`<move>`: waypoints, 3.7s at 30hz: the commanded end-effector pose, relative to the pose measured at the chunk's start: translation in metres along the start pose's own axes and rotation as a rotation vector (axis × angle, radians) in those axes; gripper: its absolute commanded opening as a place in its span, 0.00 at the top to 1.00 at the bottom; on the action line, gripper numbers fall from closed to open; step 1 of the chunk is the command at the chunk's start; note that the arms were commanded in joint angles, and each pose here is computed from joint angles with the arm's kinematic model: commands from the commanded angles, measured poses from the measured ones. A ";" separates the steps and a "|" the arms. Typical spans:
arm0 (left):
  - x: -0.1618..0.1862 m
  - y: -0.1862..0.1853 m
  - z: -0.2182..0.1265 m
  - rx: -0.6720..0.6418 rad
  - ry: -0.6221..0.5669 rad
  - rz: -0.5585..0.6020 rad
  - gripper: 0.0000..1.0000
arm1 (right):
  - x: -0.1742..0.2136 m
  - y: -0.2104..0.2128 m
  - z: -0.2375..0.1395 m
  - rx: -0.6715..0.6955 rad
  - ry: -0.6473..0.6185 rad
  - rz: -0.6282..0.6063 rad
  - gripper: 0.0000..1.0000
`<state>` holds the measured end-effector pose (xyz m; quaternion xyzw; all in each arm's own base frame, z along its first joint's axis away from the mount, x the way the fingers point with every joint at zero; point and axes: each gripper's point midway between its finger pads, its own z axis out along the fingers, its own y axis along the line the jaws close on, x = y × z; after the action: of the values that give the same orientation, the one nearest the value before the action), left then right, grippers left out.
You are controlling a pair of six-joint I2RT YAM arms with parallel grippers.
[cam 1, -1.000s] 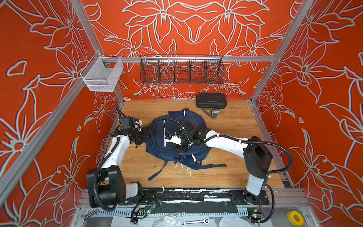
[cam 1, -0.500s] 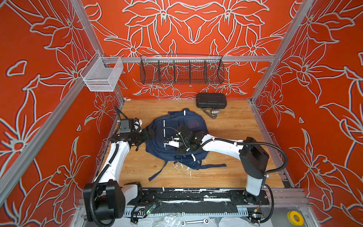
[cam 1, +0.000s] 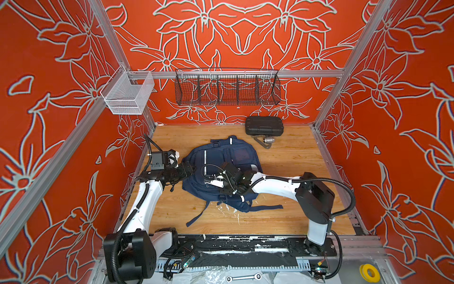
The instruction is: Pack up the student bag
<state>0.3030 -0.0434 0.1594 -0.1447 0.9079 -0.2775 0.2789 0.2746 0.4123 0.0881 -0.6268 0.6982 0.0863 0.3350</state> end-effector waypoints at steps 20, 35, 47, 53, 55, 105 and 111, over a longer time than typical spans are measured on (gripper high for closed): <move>0.056 -0.029 0.005 -0.043 0.063 0.166 0.50 | -0.047 0.003 -0.028 -0.476 -0.125 0.392 1.00; 0.088 -0.042 0.017 -0.066 0.088 0.136 0.46 | -0.063 -0.003 -0.027 -0.572 -0.129 0.503 1.00; 0.083 -0.033 0.047 -0.109 0.025 0.045 0.52 | -0.069 0.004 -0.040 -0.633 -0.159 0.536 1.00; 0.080 -0.035 0.054 -0.114 0.013 0.028 0.59 | -0.069 0.007 -0.040 -0.646 -0.169 0.542 1.00; 0.076 -0.037 0.053 -0.113 -0.005 0.023 0.64 | -0.068 0.008 -0.038 -0.646 -0.168 0.544 1.00; 0.066 -0.037 0.031 -0.019 -0.048 -0.014 0.56 | -0.057 -0.003 -0.034 -0.582 -0.145 0.614 1.00; 0.058 -0.032 0.032 -0.024 -0.130 0.009 0.56 | -0.060 -0.002 -0.037 -0.591 -0.157 0.620 1.00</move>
<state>0.2693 -0.1150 0.1291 -0.1526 0.9022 -0.2687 0.3008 0.2732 0.4389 0.1238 -0.4548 0.7855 0.3908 0.1530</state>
